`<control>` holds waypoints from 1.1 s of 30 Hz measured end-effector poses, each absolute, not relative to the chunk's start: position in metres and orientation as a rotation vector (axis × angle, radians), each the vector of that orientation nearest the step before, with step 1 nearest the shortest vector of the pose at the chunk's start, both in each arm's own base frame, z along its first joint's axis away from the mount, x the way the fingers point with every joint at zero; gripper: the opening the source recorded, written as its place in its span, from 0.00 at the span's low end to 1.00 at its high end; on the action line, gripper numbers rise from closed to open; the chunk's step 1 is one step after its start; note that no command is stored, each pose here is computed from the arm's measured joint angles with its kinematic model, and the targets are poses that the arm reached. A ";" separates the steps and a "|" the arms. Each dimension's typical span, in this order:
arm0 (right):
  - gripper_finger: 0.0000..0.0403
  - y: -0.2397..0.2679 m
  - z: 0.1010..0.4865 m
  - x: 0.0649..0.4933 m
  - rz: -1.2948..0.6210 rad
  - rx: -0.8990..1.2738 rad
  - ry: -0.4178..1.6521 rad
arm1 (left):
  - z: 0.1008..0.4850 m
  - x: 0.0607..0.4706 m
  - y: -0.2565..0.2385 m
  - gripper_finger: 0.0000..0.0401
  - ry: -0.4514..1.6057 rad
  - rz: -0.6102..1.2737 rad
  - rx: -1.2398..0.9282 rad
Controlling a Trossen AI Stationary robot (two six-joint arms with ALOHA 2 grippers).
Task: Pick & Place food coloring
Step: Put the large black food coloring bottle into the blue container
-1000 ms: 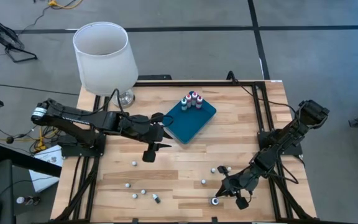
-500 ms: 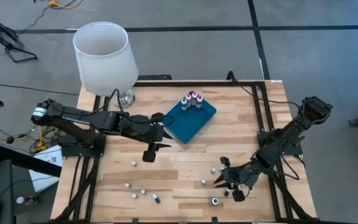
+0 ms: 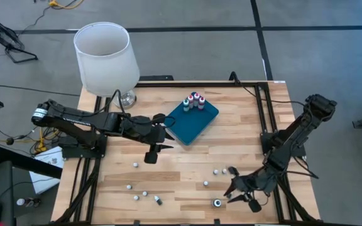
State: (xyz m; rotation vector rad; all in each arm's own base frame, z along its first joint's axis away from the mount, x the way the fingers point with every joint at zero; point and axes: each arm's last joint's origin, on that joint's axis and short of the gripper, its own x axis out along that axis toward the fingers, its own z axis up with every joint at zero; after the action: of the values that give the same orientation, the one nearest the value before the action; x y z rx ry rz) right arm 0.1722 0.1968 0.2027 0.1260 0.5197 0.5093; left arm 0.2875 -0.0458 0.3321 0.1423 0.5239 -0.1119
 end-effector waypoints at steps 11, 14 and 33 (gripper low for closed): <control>0.39 0.203 0.197 0.176 0.545 0.117 0.514 | 0.332 0.287 -0.046 0.34 0.525 -0.106 0.117; 0.41 0.203 0.197 0.176 0.544 0.117 0.513 | 0.332 0.287 -0.046 0.34 0.525 -0.110 0.113; 0.50 0.198 0.176 0.203 0.572 0.156 0.556 | 0.332 0.287 -0.049 0.34 0.526 -0.119 0.112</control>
State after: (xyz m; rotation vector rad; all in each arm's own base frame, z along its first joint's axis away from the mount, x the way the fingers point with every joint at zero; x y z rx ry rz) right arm 0.2027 0.1977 0.1762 0.1561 0.5555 0.5716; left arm 0.2869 -0.0493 0.3320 0.1119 0.5255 -0.1195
